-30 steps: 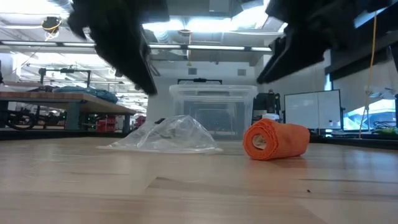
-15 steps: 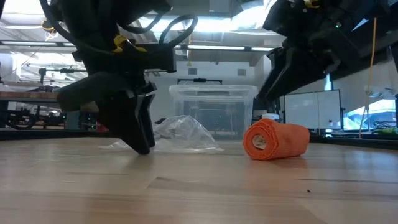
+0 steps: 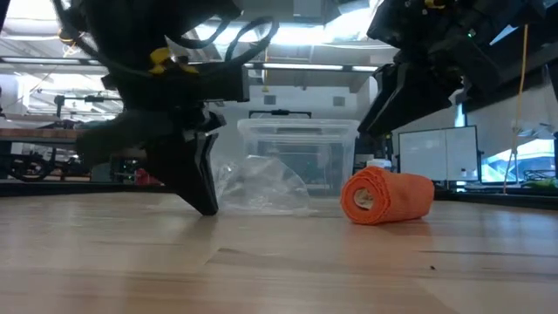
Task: Roll bandage
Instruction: Open the zip bag
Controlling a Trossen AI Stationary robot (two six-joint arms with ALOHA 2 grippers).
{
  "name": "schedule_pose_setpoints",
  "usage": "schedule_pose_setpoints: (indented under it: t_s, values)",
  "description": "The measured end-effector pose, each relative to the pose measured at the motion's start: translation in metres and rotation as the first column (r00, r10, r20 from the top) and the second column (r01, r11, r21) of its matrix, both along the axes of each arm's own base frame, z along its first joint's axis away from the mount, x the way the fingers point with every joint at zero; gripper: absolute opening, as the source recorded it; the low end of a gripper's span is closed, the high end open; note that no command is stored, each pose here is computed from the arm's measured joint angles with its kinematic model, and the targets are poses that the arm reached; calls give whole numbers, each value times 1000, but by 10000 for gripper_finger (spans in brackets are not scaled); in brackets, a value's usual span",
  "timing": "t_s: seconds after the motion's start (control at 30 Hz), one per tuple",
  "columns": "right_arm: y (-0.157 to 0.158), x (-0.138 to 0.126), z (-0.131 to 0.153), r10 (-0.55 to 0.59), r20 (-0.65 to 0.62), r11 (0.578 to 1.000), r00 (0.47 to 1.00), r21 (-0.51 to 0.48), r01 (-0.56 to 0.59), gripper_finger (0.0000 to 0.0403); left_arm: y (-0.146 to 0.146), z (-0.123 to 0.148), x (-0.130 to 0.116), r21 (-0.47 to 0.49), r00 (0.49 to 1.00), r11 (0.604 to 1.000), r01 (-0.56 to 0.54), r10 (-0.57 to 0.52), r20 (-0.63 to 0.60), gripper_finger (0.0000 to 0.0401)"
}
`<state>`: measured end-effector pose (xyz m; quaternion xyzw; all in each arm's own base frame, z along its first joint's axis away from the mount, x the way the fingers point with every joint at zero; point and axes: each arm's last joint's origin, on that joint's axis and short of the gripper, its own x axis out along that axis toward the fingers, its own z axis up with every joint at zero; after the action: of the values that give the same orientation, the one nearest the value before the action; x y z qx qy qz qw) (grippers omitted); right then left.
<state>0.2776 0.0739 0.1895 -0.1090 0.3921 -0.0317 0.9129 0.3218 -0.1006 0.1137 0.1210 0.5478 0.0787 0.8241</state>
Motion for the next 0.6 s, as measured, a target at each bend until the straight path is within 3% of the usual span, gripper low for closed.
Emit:
schedule_pose_setpoints:
  t_s: [0.07,0.27,0.4,0.6]
  values:
    - [0,1,1,0,8,1000,1000,1,0,167,-4,3,-2,43,1000,999,16,-17,15,3]
    - [0,0,4,20,20,1000,1000,-20,-19,167,-7,34,-14,49,1000,999,11,-12,14,1]
    - [6,-1,10,51,59,998,997,-31,-50,167,-9,74,-16,21,993,1000,3,-6,117,0]
    - [21,-1,19,145,148,988,978,-66,-137,167,-8,114,-31,-13,976,999,29,-25,217,0]
